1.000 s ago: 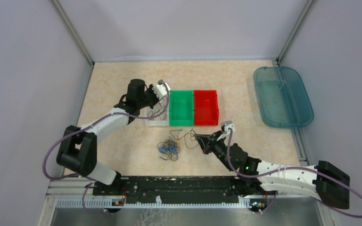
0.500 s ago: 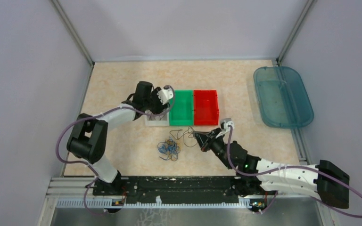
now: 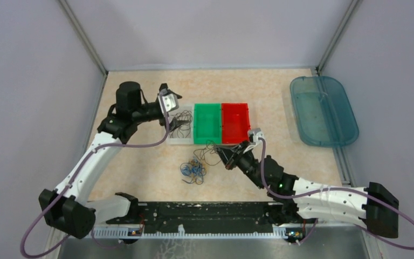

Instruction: Untangle the cables

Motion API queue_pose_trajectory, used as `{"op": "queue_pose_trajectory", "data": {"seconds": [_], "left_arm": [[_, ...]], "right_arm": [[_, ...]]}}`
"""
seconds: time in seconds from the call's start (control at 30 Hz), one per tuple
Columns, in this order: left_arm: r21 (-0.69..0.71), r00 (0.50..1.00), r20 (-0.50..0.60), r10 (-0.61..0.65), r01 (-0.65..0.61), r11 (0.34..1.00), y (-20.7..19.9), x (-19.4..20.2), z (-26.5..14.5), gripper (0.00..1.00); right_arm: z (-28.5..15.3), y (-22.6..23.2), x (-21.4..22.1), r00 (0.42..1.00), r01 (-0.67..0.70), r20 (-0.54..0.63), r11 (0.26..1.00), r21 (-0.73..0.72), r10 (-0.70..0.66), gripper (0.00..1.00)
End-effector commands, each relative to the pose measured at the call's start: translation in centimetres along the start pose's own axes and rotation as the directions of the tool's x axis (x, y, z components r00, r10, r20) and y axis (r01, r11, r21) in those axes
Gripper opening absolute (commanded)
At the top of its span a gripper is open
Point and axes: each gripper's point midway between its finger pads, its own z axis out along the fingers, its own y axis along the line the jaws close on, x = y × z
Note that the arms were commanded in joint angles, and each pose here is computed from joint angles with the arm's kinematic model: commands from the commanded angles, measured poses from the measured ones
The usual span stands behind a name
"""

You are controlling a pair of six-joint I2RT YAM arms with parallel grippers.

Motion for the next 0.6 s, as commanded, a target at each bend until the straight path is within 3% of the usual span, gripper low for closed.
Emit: {"op": "queue_pose_trajectory", "data": {"seconds": [0.0, 0.2, 0.57], "left_arm": [[0.303, 0.988, 0.155, -0.023, -0.025, 0.953, -8.2, -2.3, -2.5, 0.98], [0.389, 0.974, 0.224, 0.011, -0.100, 0.916, -12.4, -4.3, -2.9, 0.95], [0.409, 0.970, 0.244, -0.003, -0.100, 0.907, -14.3, -5.3, -3.4, 0.87]], "right_arm": [[0.8, 5.4, -4.4, 0.998, 0.009, 0.067, 0.986, -0.164, 0.002, 0.00], [1.5, 9.9, -6.9, 0.997, 0.035, 0.075, 0.953, -0.301, -0.013, 0.00], [1.7, 15.1, -9.9, 0.993, 0.062, 0.116, 0.878, -0.475, -0.007, 0.00]]}}
